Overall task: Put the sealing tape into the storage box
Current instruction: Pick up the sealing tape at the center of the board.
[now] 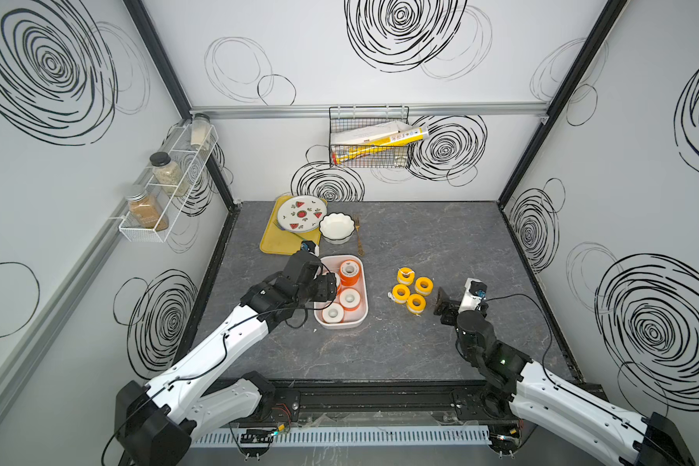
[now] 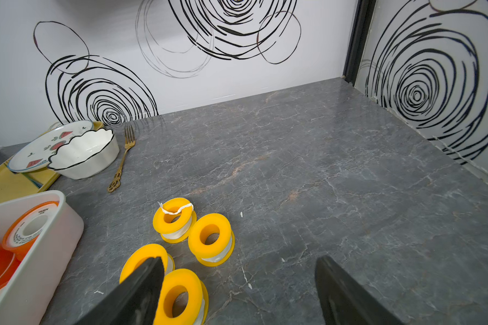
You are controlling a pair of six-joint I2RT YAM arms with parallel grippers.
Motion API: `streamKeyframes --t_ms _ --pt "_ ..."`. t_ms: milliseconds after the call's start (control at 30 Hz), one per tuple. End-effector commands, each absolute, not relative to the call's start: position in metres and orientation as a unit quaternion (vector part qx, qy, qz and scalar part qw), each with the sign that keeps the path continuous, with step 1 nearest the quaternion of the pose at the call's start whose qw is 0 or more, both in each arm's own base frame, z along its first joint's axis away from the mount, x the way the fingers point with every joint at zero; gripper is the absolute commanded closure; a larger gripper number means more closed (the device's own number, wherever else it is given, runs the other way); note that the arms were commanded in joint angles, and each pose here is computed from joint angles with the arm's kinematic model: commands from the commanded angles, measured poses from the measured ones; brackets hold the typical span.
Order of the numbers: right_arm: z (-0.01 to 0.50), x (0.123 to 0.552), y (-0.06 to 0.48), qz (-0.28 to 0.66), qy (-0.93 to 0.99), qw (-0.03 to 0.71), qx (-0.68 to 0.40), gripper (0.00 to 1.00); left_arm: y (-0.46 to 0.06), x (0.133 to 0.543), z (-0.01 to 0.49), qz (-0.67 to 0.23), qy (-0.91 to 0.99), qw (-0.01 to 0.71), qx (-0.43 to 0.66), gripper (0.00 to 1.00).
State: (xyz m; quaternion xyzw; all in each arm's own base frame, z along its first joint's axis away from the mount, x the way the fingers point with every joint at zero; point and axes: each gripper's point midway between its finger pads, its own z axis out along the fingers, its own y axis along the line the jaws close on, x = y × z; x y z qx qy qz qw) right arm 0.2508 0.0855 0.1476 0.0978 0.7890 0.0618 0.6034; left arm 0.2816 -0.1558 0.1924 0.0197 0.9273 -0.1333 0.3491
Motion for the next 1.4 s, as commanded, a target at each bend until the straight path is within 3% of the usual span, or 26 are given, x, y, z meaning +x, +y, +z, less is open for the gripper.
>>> streamKeyframes --t_ms 0,667,1367 --pt "0.148 0.252 0.08 0.052 0.788 0.603 0.112 0.11 -0.184 0.294 0.211 -0.161 0.916 0.366 0.028 0.18" --pt "0.147 0.251 0.078 0.051 0.787 0.604 0.119 0.12 -0.333 0.335 0.146 -0.127 0.936 0.294 0.143 0.19" --pt "0.147 0.251 0.079 0.05 0.787 0.603 0.118 0.12 -0.404 0.4 0.078 -0.12 0.95 0.243 0.156 0.07"
